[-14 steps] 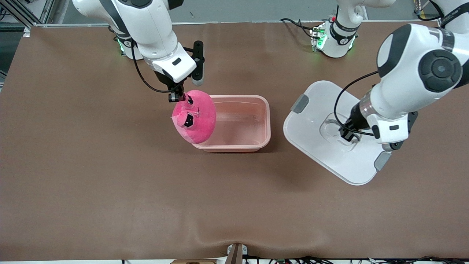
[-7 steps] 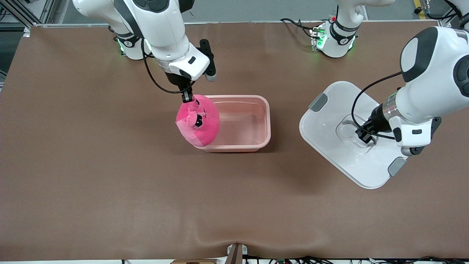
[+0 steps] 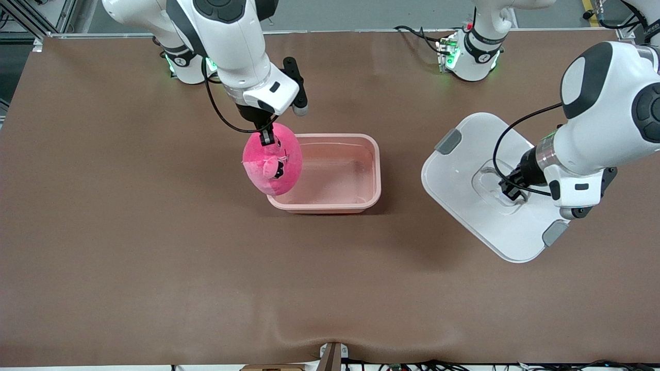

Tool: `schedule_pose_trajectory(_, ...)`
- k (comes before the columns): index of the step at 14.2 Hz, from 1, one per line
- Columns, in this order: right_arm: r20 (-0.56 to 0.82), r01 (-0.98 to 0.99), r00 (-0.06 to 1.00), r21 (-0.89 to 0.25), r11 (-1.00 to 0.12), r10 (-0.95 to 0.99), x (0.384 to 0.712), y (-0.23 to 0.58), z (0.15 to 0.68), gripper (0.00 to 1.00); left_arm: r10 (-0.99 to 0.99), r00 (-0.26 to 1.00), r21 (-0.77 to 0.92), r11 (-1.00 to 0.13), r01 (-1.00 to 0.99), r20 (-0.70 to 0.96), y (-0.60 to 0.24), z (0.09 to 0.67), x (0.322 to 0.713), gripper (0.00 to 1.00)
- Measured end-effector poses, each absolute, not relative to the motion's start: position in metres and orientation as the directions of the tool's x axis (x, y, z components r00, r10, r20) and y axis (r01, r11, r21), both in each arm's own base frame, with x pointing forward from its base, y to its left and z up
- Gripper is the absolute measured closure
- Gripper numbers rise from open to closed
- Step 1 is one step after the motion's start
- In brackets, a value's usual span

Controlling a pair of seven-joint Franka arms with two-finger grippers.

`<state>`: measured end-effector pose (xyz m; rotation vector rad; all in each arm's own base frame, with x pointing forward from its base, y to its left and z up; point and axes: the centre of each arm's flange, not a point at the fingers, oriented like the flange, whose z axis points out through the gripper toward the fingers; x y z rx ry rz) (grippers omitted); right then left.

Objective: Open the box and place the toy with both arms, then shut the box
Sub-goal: 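Lower the plush into the pink tub and open the right gripper, then withdraw the right gripper while the left gripper brings the lid over the tub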

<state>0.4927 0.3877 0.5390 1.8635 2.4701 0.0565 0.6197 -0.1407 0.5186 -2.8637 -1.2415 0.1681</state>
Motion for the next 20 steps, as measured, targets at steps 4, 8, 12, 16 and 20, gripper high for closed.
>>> schedule_pose_trajectory(4,-0.020,0.946,-0.319,0.051,0.319,0.948,0.495,0.389,0.533,0.98,0.728,0.678,-0.069,-0.685,0.726,-0.099,-0.140,0.512,0.619,0.93)
schedule_pose_trajectory(8,-0.024,0.938,-0.343,0.041,0.344,0.939,0.496,0.393,0.524,0.98,0.728,0.678,-0.070,-0.685,0.725,-0.100,-0.140,0.511,0.618,0.93)
schedule_pose_trajectory(12,-0.024,0.934,-0.354,0.042,0.355,0.935,0.496,0.396,0.520,0.98,0.728,0.678,-0.070,-0.685,0.725,-0.100,-0.140,0.511,0.618,0.93)
schedule_pose_trajectory(16,-0.023,0.933,-0.357,0.042,0.357,0.934,0.495,0.398,0.520,0.96,0.725,0.682,-0.060,-0.688,0.723,-0.094,-0.140,0.518,0.618,0.93)
schedule_pose_trajectory(20,-0.022,0.934,-0.355,0.044,0.355,0.935,0.496,0.397,0.520,0.58,0.713,0.695,-0.058,-0.701,0.711,-0.093,-0.128,0.525,0.617,0.93)
